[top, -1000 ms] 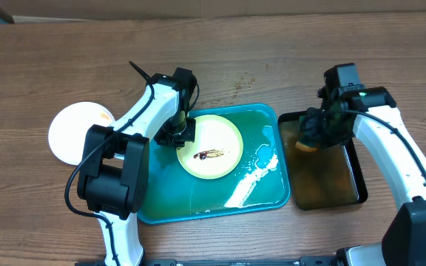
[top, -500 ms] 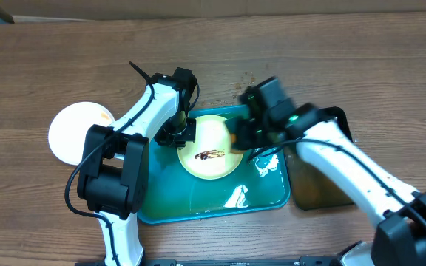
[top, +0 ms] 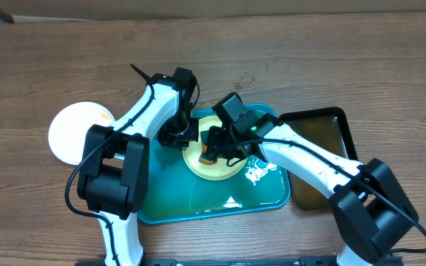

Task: Clean dirty plates on tray and stack at the side
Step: 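Scrub the sauce on the yellow-green plate with the sponge, left gripper holding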

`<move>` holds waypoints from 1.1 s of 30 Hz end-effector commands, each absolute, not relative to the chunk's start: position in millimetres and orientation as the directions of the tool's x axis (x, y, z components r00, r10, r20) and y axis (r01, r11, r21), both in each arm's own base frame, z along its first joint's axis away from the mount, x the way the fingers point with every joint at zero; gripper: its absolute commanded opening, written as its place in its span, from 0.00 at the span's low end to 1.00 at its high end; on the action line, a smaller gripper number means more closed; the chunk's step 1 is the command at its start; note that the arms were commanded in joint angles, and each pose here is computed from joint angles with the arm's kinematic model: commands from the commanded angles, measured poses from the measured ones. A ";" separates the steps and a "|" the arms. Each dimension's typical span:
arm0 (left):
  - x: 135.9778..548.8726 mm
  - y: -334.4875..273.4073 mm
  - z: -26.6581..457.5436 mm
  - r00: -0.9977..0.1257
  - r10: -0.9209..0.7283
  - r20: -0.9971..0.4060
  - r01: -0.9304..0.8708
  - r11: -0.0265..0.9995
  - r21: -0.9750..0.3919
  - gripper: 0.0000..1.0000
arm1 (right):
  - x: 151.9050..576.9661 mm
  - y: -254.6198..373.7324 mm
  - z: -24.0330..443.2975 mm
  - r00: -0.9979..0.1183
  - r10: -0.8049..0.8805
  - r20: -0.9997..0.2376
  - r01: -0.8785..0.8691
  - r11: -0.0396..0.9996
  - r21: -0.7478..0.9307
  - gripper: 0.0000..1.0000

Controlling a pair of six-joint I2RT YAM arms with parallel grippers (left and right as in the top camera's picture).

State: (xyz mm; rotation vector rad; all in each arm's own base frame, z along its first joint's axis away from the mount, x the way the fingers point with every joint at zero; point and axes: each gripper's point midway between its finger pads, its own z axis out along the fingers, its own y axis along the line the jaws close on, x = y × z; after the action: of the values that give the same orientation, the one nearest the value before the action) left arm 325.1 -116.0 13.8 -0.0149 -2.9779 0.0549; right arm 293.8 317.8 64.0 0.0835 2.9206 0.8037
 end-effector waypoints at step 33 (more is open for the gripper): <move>321.3 -126.0 14.7 -0.986 0.011 0.169 -0.003 0.996 -0.084 0.04 | 298.4 328.8 38.5 -0.968 0.033 -0.250 -0.117 0.820 0.560 0.04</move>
State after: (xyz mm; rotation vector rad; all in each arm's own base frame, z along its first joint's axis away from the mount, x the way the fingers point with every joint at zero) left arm 325.6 -123.6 14.2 -0.0113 -2.9742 0.1194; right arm 297.4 328.8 39.9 0.0211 2.7823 0.8941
